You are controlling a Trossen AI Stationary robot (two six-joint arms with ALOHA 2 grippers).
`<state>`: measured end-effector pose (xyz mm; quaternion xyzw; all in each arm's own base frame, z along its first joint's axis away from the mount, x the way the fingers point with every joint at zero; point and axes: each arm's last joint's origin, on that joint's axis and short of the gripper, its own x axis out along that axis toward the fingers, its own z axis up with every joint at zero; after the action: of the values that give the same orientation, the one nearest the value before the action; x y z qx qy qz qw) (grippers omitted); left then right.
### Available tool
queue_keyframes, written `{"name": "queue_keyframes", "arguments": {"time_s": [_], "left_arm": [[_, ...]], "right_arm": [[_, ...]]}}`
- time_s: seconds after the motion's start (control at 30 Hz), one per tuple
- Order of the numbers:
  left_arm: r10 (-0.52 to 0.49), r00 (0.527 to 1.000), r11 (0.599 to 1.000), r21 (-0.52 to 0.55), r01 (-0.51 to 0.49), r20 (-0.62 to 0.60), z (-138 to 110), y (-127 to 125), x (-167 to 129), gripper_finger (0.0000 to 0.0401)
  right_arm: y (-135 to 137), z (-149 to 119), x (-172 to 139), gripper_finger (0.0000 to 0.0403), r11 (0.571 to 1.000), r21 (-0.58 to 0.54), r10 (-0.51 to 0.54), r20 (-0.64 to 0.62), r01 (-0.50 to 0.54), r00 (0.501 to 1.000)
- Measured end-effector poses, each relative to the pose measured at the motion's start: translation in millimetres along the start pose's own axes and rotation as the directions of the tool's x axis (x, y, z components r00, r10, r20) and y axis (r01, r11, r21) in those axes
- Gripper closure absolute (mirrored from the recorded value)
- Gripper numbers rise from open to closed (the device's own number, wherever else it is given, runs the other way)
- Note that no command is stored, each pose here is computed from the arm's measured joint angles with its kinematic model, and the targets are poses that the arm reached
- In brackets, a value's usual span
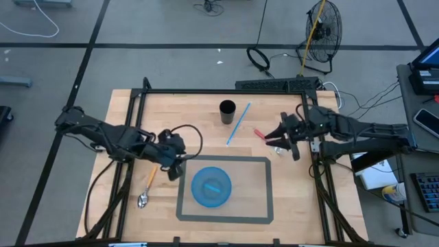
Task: Pick & Place Utensil
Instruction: Put the yellow spoon into the blue bowl
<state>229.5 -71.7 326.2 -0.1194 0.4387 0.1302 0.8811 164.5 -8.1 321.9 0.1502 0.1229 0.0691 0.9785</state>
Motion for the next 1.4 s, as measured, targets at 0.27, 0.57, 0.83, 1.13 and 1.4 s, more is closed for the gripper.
{"name": "queue_keyframes", "arguments": {"time_s": [0.27,0.57,0.83,1.13,1.4], "left_arm": [[0.202,0.962,0.976,0.118,-0.182,-0.181,-22.2,17.7,-6.3,0.0304],[0.279,0.936,0.960,0.058,-0.272,-0.213,-61.4,37.0,-9.0,0.0289],[0.181,0.969,0.905,-0.358,-0.232,-0.171,-98.4,56.0,-6.6,0.0277],[0.107,0.976,0.810,-0.552,-0.195,-0.188,-115.4,59.6,2.9,0.0272],[0.052,0.928,0.736,-0.614,-0.285,-0.369,-118.3,55.9,12.0,0.0265]], "right_arm": [[-6.9,8.0,15.2,0.0291,0.982,0.180,-0.080,0.087,0.063,0.993],[-8.0,-0.2,35.0,0.0291,0.959,0.258,-0.130,0.030,0.118,0.991],[-9.6,-14.6,35.2,0.0291,0.929,0.242,-0.266,-0.085,0.279,0.960],[-21.4,-48.3,31.8,0.0291,0.821,0.199,-0.429,-0.403,0.535,0.808],[-32.1,-47.2,32.1,0.0291,0.796,0.091,-0.526,-0.385,0.598,0.759]]}}
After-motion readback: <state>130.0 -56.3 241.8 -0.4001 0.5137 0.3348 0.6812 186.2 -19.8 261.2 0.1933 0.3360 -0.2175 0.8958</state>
